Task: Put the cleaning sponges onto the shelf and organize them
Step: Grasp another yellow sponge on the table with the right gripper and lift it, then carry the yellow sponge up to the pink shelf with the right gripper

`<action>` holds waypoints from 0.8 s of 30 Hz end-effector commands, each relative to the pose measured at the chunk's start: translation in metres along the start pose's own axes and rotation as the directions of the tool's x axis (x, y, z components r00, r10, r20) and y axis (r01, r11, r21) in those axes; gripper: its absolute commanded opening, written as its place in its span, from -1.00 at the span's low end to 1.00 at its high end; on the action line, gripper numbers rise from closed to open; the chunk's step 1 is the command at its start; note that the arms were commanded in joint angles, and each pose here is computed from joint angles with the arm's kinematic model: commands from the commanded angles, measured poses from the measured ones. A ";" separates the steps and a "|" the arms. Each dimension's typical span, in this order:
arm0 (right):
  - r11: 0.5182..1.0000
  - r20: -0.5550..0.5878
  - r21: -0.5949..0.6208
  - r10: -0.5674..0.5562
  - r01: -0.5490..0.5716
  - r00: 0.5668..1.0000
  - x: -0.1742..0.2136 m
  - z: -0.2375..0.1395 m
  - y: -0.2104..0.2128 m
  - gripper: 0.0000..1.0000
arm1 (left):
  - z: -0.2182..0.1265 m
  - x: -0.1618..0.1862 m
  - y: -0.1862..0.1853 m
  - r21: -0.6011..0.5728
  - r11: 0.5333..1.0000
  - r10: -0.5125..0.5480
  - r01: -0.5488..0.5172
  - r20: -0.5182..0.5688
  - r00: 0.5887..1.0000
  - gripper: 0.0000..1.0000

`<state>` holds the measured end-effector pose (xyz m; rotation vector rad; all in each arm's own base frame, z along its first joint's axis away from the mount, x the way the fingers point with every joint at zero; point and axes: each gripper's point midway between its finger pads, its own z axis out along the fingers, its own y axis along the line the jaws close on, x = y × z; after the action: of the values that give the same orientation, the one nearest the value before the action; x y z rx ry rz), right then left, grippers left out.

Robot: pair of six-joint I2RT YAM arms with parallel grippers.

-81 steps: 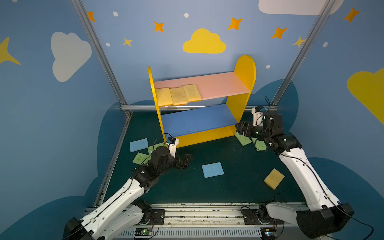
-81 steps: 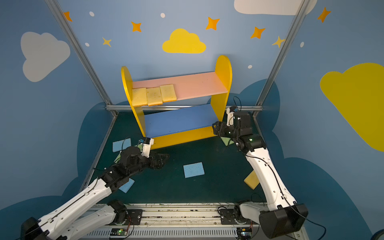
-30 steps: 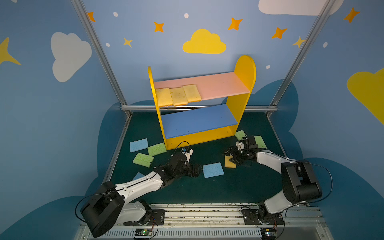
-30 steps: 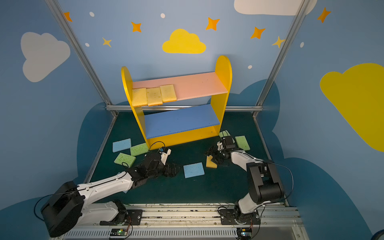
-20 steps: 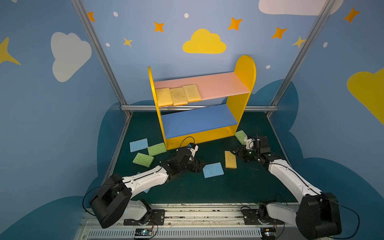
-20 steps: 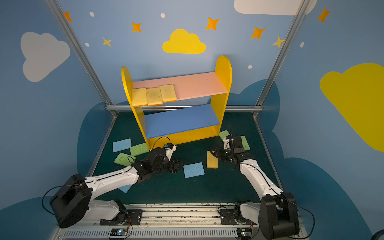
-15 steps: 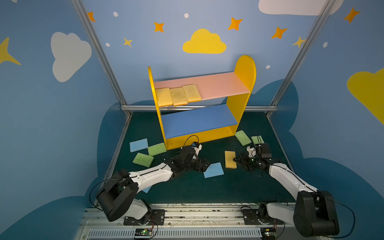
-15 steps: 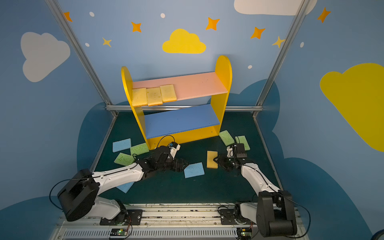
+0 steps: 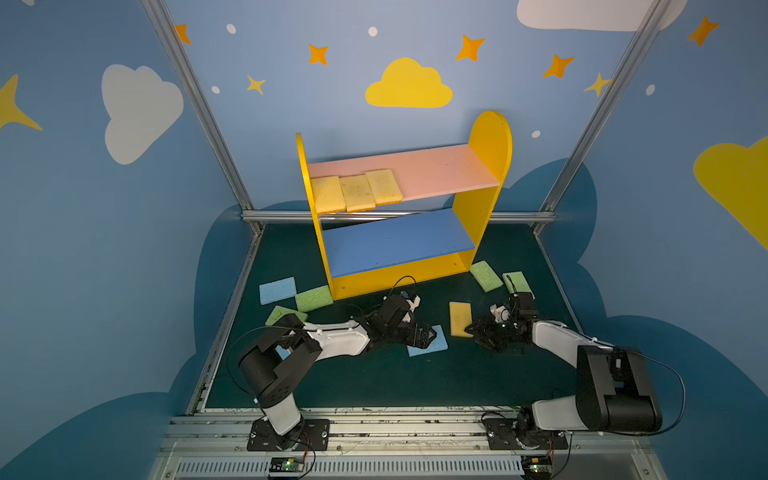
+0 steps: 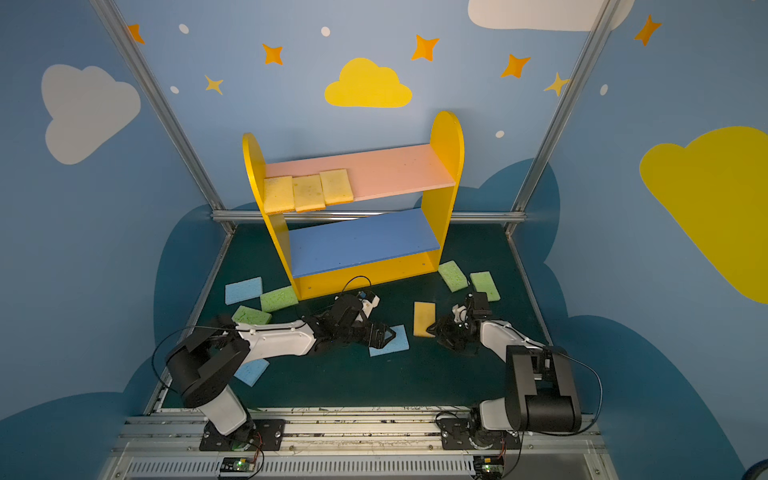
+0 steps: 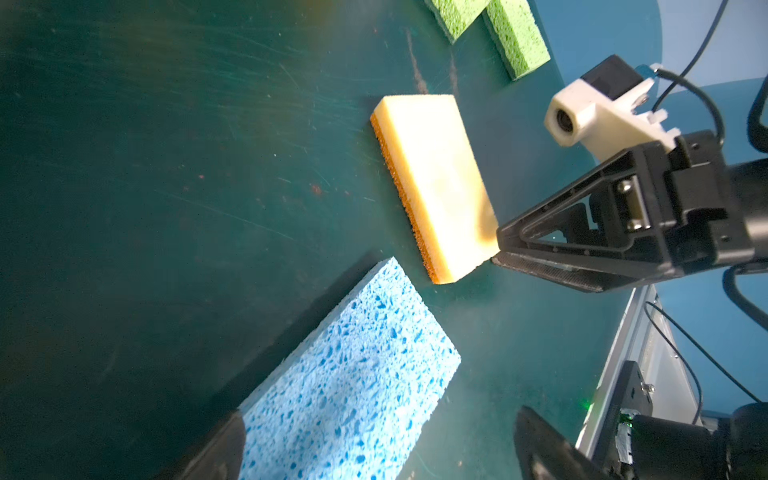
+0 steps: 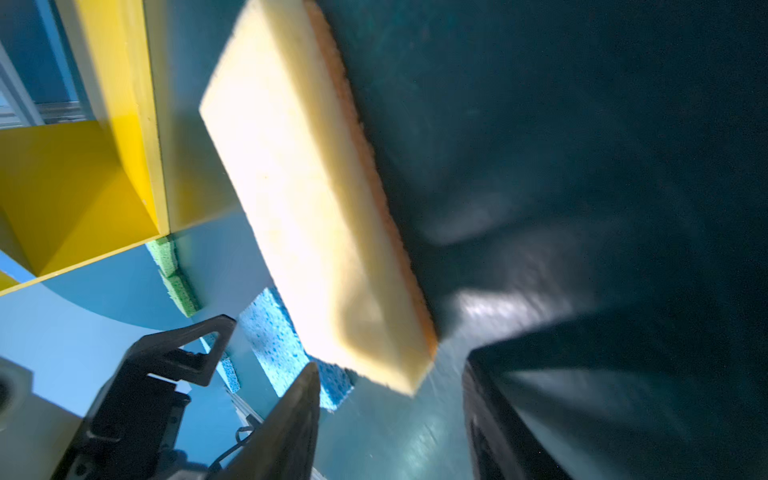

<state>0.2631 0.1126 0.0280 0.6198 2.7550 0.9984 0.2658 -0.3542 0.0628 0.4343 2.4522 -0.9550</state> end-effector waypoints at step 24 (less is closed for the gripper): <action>0.998 0.056 0.027 -0.066 0.065 0.996 -0.012 -0.020 0.021 -1.00 | -0.064 -0.008 -0.031 -0.001 0.998 0.069 -0.070 0.090 0.993 0.99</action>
<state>0.2698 0.1085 0.0327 0.6339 2.7485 0.9392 0.2443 -0.3445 0.1234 0.4564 2.3294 -0.9790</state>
